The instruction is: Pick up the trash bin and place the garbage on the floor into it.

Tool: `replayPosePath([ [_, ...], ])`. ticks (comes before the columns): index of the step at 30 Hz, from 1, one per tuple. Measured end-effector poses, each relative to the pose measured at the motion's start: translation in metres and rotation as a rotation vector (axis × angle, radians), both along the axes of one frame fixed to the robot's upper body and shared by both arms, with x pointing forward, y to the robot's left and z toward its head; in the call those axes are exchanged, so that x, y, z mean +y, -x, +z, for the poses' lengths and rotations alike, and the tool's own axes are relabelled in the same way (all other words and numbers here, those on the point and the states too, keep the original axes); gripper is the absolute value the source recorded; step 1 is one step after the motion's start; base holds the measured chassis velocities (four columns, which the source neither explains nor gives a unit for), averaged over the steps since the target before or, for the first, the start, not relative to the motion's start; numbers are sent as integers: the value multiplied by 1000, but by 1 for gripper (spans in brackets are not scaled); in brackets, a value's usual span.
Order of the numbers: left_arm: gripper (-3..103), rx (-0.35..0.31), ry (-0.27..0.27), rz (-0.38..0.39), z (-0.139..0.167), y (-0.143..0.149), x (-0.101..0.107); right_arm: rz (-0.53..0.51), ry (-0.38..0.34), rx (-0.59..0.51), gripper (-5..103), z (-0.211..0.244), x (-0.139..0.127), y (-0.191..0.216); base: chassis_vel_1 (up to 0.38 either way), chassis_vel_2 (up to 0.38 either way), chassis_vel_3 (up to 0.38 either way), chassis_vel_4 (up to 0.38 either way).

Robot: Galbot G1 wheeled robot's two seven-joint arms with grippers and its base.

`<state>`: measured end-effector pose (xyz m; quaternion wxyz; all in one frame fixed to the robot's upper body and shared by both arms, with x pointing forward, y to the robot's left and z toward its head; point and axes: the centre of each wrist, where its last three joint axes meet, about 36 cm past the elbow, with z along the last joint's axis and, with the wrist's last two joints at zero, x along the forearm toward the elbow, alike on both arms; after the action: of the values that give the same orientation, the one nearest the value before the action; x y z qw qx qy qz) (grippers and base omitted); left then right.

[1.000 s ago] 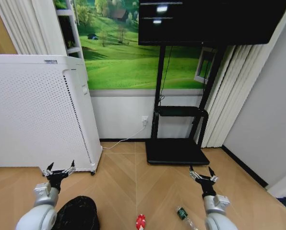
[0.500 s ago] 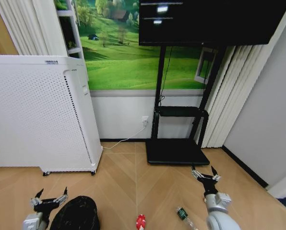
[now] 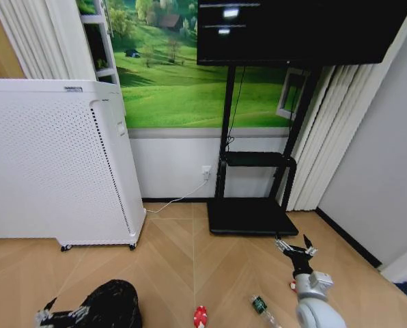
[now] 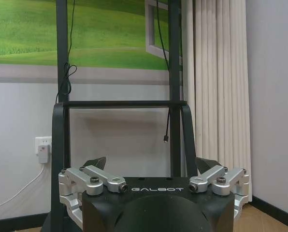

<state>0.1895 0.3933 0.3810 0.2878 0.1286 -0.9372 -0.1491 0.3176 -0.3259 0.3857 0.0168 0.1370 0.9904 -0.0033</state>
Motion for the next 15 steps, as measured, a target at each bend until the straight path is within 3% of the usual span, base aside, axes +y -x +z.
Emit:
replayPosePath([
  [9, 100, 58, -23, 8, -14, 2, 9, 8, -2, 12, 100, -6, 5, -3, 0, 0, 0, 0],
  [15, 100, 84, 22, 17, -39, -15, 16, 13, 1, 17, 100, -10, 8, -4, 0, 0, 0, 0],
])
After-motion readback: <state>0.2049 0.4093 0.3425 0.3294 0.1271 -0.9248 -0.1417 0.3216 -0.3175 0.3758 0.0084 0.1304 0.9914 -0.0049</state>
